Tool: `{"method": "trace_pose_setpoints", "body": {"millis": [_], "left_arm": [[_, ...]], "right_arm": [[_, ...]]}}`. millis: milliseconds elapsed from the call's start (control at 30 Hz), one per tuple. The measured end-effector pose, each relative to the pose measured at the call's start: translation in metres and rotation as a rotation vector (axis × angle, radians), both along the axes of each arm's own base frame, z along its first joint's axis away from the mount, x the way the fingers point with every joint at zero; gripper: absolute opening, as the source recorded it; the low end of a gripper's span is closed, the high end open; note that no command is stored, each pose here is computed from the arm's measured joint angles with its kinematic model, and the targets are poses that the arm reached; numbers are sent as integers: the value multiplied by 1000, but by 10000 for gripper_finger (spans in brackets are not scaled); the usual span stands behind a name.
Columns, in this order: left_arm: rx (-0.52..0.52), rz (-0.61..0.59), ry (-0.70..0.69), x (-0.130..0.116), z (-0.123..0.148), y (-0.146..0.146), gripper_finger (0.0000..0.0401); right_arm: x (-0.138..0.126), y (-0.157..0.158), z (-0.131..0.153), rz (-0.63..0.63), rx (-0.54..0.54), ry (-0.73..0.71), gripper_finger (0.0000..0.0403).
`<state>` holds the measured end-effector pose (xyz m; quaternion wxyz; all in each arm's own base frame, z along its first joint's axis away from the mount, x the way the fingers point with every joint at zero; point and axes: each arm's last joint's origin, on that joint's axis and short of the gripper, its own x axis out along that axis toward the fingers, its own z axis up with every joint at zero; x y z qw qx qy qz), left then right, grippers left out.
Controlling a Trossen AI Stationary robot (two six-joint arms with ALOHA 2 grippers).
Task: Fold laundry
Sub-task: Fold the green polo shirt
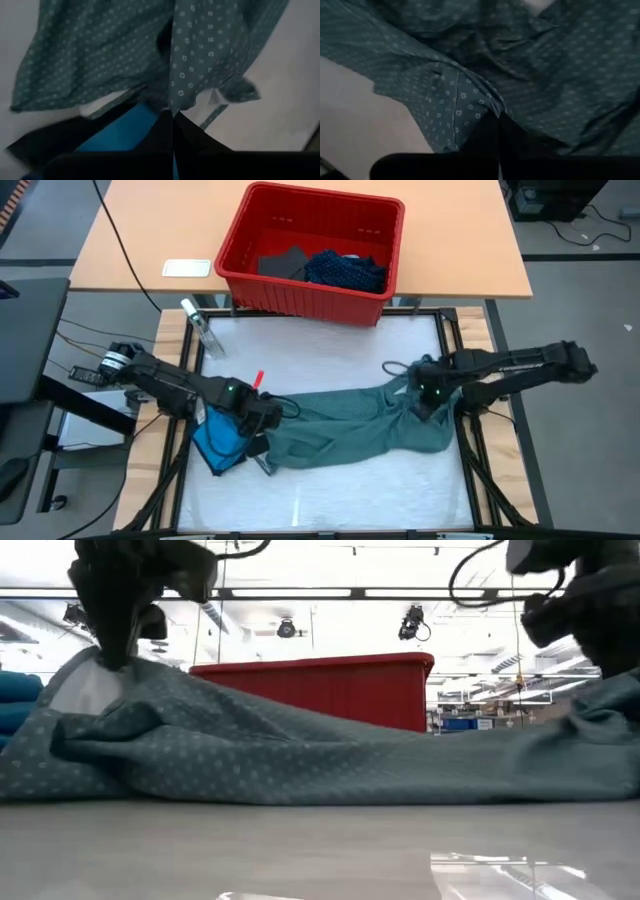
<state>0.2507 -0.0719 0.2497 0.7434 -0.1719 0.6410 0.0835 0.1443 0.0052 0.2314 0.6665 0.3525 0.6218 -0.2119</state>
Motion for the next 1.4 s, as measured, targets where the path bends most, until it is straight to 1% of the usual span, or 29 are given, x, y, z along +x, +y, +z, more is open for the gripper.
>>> {"method": "trace_pose_setpoints", "body": {"millis": [167, 333, 400, 467, 567, 667, 733, 800, 900, 933, 1000, 1067, 1133, 1267, 1333, 1400], "left_arm": [[25, 6, 51, -4, -1, 7, 0], [116, 54, 36, -1, -1, 21, 0], [158, 91, 33, 2, -2, 30, 1], [170, 131, 45, 5, -5, 40, 8], [135, 181, 68, 7, -7, 53, 33], [122, 213, 75, 7, -8, 61, 71], [123, 230, 104, 5, -8, 64, 97], [123, 255, 124, 3, -8, 68, 118], [69, 258, 87, 8, -8, 68, 138], [42, 251, 57, 11, -8, 66, 141], [21, 238, -31, 19, -6, 61, 142], [9, 225, -110, 29, -7, 57, 143], [16, 227, -144, 38, -12, 55, 143], [71, 263, -78, 52, -38, 56, 143], [86, 266, -15, 58, -56, 56, 143], [74, 277, 50, 62, -73, 53, 143]], "right_arm": [[-1, -19, -1, -57, -29, 13, 0], [-1, -34, -1, -123, -110, -6, 2], [4, -40, -2, -121, -139, -34, 11], [7, -45, -4, -115, -132, -40, 29], [9, -47, -7, -121, -88, -30, 70], [8, -45, -5, -186, -73, -32, 111], [8, -41, -3, -231, -64, -44, 132], [11, -36, 3, -249, -54, -74, 142], [21, -23, 7, -218, -4, -142, 144], [25, -17, 7, -196, 15, -164, 142], [32, -7, 1, -165, 35, -188, 137], [34, 1, -12, -155, 13, -159, 130], [33, 6, -26, -167, -22, -97, 124], [28, 9, -54, -183, -75, 26, 113], [27, 6, -65, -190, -130, 58, 106], [29, 1, -72, -172, -204, 68, 99]]}}
